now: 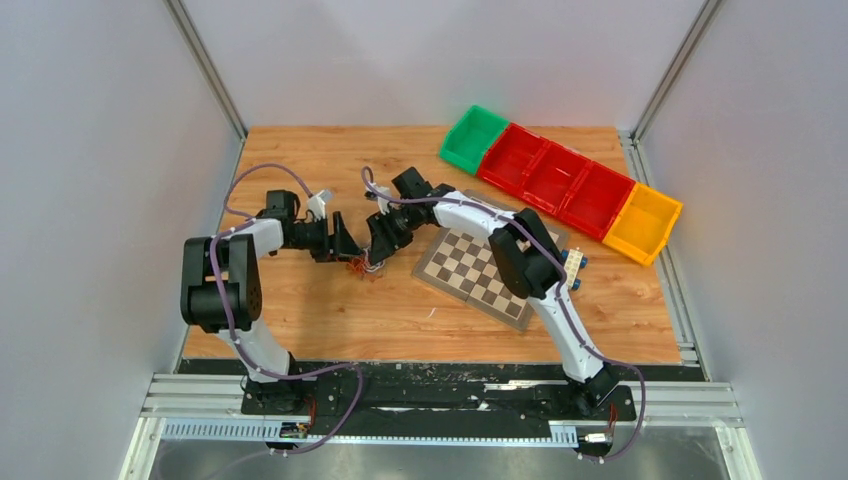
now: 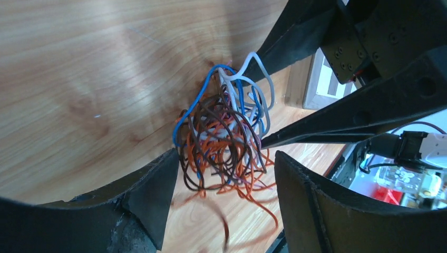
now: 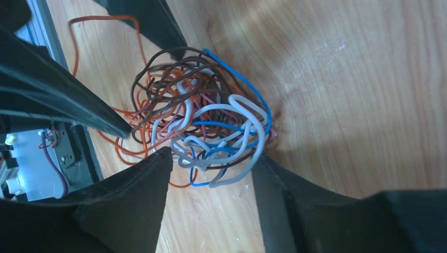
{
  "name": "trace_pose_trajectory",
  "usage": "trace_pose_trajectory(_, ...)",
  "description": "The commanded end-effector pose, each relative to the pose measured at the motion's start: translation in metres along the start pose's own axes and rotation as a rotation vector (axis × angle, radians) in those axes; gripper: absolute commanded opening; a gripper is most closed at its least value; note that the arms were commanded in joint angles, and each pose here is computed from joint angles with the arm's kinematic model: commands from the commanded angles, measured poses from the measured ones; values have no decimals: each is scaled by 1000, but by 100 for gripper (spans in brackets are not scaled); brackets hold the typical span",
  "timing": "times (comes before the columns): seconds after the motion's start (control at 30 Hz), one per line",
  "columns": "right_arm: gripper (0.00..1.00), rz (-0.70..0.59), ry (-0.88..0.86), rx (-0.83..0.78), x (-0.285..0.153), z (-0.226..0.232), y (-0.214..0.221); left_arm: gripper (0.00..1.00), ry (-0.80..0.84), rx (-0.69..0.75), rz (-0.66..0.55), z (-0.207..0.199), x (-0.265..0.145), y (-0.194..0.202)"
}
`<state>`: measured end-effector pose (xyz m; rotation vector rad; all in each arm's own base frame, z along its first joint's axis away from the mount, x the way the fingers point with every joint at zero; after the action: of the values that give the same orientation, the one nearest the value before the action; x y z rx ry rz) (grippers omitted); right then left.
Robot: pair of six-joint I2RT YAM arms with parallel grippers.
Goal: Untangle the cables
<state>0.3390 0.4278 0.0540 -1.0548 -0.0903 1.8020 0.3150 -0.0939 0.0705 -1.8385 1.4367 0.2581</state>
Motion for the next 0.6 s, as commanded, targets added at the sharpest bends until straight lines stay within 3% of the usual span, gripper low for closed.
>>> trace_pose_trajectory(0.0, 53, -57, -35, 40, 7, 1, -12, 74, 45, -32, 40, -8, 18, 8)
trace_pose_trajectory(0.07, 41, -66, -46, 36, 6, 3, -15, 70, 52, -37, 54, -10, 20, 12)
trace_pose_trajectory(0.13, 25, -78, -67, 11, -3, 8, -19, 48, 49, -31, 57, -12, 17, 10)
trace_pose_trajectory(0.17, 17, -88, -74, -1, -11, 10, -22, 30, 39, -5, 52, -12, 12, 7)
trace_pose_trajectory(0.23, 2, -129, -60, -14, -41, 4, -30, 9, 18, -9, 14, -12, -8, -5)
trace_pose_trajectory(0.27, 0, -150, -46, -18, -56, -1, -32, 1, -6, -30, -34, -4, -23, -13)
trace_pose_trajectory(0.4, 0, -236, 56, -9, -118, -35, -36, 0, -149, 8, -189, 18, -87, -29)
trace_pose_trajectory(0.57, 0, -346, 187, -12, -186, -67, -51, 0, -358, -39, -184, 65, -138, -6)
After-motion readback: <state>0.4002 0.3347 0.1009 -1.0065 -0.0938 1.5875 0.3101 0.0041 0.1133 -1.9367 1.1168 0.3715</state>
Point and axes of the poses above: each gripper's point midway between its finger pads, its own x axis out along the fingers, its own z axis along the line the jaws close on, y = z × x, the point moved 2 cm from there along -x, back along the fingers, and after that the axes turned 3 degrees about x, right-handed, at the moved point
